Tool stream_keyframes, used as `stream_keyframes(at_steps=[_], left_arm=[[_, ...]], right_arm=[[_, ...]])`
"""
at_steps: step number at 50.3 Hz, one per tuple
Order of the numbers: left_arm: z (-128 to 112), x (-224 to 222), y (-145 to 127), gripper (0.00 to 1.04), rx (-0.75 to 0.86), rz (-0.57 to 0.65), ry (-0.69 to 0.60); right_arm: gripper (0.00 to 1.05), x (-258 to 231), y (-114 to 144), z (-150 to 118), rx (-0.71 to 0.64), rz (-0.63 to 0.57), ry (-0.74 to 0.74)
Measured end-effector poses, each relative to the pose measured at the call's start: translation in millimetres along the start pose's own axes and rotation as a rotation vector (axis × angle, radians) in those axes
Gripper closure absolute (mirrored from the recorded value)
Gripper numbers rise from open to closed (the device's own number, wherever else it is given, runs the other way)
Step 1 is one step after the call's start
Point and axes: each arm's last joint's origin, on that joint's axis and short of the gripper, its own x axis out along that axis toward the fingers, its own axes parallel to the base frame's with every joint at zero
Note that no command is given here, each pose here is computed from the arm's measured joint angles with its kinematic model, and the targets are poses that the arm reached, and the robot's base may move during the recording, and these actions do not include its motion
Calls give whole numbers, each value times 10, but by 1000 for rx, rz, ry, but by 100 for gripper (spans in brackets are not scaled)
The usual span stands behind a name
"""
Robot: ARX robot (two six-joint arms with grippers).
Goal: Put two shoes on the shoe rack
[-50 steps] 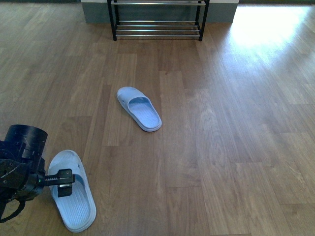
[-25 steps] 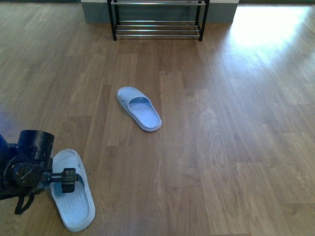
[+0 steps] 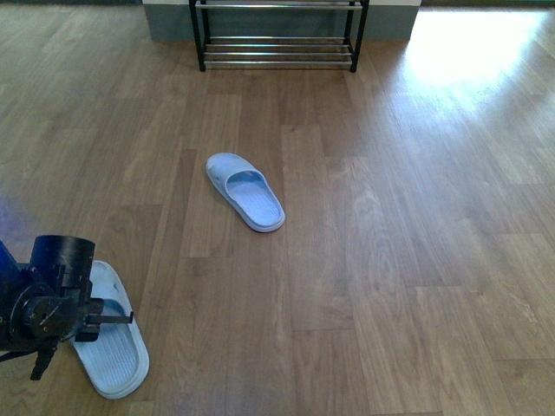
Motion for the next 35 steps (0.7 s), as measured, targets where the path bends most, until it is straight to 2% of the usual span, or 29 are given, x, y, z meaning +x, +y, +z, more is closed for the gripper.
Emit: stream_keyframes(at_steps=[5, 14, 20, 25, 30, 35], left_arm=[[-1, 18, 26, 103, -2, 26, 4], [-10, -63, 57, 103, -27, 21, 31], [110, -516, 114, 103, -69, -44, 39], [367, -967, 209, 103, -91, -50, -57], [608, -1517, 431, 103, -128, -18, -191], [652, -1939, 657, 103, -157, 15, -272]], right_arm=[[9, 0, 0, 0, 0, 0, 0], [9, 0, 0, 0, 0, 0, 0], [9, 0, 0, 0, 0, 0, 0], [9, 0, 0, 0, 0, 0, 0], [9, 0, 0, 0, 0, 0, 0], [9, 0, 0, 0, 0, 0, 0]])
